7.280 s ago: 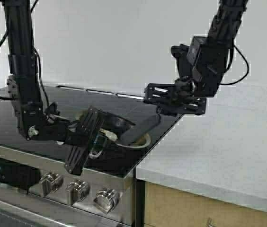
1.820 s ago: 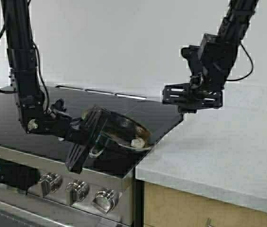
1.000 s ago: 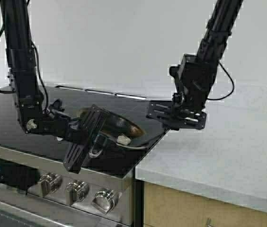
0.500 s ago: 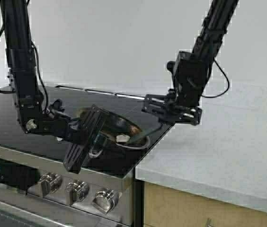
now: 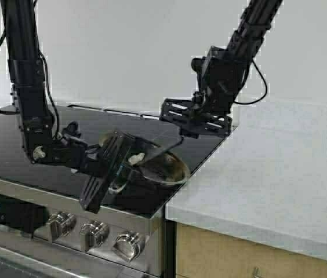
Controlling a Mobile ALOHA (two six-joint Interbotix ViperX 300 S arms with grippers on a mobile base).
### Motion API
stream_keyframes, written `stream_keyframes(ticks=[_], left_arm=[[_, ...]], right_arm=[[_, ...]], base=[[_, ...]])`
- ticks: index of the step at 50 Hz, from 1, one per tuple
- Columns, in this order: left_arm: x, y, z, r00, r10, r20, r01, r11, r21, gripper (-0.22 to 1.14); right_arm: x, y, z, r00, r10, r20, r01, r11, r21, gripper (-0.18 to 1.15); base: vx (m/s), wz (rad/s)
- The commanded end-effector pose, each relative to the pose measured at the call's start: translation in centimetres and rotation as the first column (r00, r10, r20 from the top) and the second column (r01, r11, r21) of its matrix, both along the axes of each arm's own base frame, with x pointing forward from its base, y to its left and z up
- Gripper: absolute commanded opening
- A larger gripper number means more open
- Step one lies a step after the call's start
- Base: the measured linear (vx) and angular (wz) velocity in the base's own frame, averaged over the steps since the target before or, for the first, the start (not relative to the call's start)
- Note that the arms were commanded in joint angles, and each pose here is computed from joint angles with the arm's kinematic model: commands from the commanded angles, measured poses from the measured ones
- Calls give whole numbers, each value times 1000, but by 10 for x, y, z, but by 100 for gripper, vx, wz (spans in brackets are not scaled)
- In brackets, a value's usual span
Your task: Add oil to the pan and cook the shrimp and serve it
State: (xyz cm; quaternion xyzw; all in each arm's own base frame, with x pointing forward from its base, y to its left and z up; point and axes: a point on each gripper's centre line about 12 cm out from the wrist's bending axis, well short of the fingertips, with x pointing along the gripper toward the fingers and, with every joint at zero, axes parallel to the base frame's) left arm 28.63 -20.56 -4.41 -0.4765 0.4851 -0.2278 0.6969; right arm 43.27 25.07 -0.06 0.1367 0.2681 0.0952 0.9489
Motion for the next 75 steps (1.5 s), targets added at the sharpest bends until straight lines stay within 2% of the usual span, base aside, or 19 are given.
stream_keyframes(ticks=[1, 19, 39, 49, 61, 75], left_arm=[[5, -5, 14, 998, -15, 53, 17, 1000, -26, 2], [5, -5, 13, 999, -14, 51, 15, 1000, -25, 2], [6, -7, 14, 998, -12, 62, 15, 998, -55, 2], [8, -10, 5, 998, 12, 68, -2, 989, -145, 2], [6, -12, -6, 996, 38, 84, -8, 945, -326, 2], [4, -1, -18, 993, 87, 77, -52, 923, -380, 2]], right_arm=[[11, 10, 42, 997, 16, 78, -18, 999, 33, 9], [20, 19, 60, 995, 33, 98, -38, 998, 48, 10], [16, 36, 46, 995, 71, 64, -74, 997, 39, 9], [13, 34, 64, 994, 73, 86, -77, 996, 45, 10], [-2, 23, 85, 989, 98, 112, -98, 995, -3, 10], [-23, 7, 103, 988, 93, 126, -93, 996, -12, 9]], base=[[0, 0], [0, 0], [0, 0], [0, 0], [0, 0], [0, 0]])
